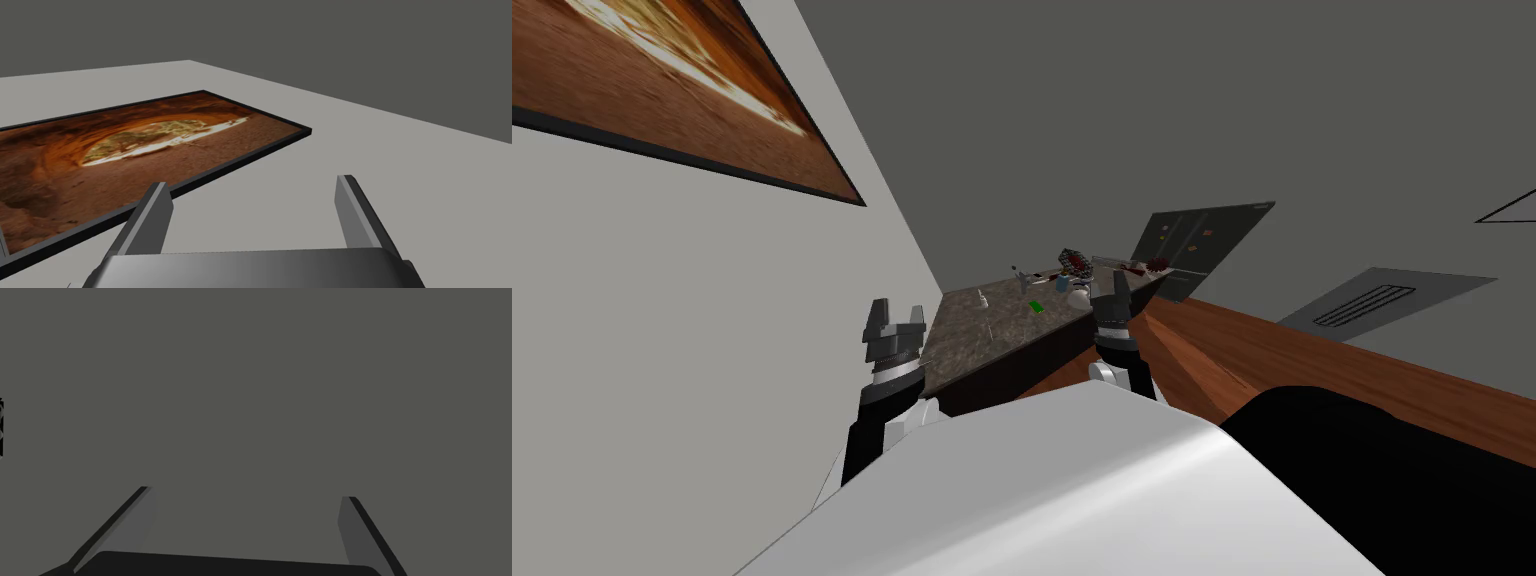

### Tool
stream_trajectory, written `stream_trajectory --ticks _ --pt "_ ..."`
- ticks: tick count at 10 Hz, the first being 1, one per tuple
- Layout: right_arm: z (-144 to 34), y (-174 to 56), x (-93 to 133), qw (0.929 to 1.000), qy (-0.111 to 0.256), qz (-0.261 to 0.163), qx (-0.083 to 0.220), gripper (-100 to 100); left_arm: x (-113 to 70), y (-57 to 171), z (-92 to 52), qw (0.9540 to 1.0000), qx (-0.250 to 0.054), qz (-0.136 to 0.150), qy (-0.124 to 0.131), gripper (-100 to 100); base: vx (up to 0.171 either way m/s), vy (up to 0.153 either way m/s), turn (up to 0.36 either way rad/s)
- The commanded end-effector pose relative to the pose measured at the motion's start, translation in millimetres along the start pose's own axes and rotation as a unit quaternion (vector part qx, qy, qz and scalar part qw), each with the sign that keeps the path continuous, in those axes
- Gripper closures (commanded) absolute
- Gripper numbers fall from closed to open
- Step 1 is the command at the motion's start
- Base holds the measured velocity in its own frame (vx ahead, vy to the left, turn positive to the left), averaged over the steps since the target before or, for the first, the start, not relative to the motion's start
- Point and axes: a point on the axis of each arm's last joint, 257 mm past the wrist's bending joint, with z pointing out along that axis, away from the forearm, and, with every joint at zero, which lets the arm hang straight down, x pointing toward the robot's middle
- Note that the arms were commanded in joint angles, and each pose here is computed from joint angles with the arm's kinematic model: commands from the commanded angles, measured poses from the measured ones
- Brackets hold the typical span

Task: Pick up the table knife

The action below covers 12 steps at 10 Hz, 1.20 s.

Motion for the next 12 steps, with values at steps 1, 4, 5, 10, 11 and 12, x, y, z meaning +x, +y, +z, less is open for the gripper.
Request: stream_trajectory --ticks 1,4,5,10,11,12 --pt "0.0 0.0 0.0 1.0000 0.000 0.000 0.000 0 1.5 4.1 0.0 0.9999 -0.007 0.002 0.013 -100 -0.004 -0.006 -0.046" --pt "0.0 0.0 0.0 1.0000 0.000 0.000 0.000 0 -1.2 20.4 -0.5 0.9988 -0.036 -0.003 0.035 -100 -0.007 -0.021 -0.086" --pt "0.0 0.0 0.0 1.0000 0.000 0.000 0.000 0 -4.5 28.3 -0.9 0.9980 -0.049 -0.007 0.038 -100 -0.010 -0.033 -0.116" --pt "0.0 0.0 0.0 1.0000 0.000 0.000 0.000 0 -29.6 67.8 -3.9 0.9921 -0.117 -0.035 0.028 -100 -0.007 -0.035 -0.112" --pt "0.0 0.0 0.0 1.0000 0.000 0.000 0.000 0 -29.6 67.8 -3.9 0.9919 -0.117 -0.040 0.027 -100 -0.006 -0.024 -0.060" --pt "0.0 0.0 0.0 1.0000 0.000 0.000 0.000 0 -38.8 79.1 -5.3 0.9892 -0.136 -0.050 0.018 -100 -0.003 -0.039 -0.095"
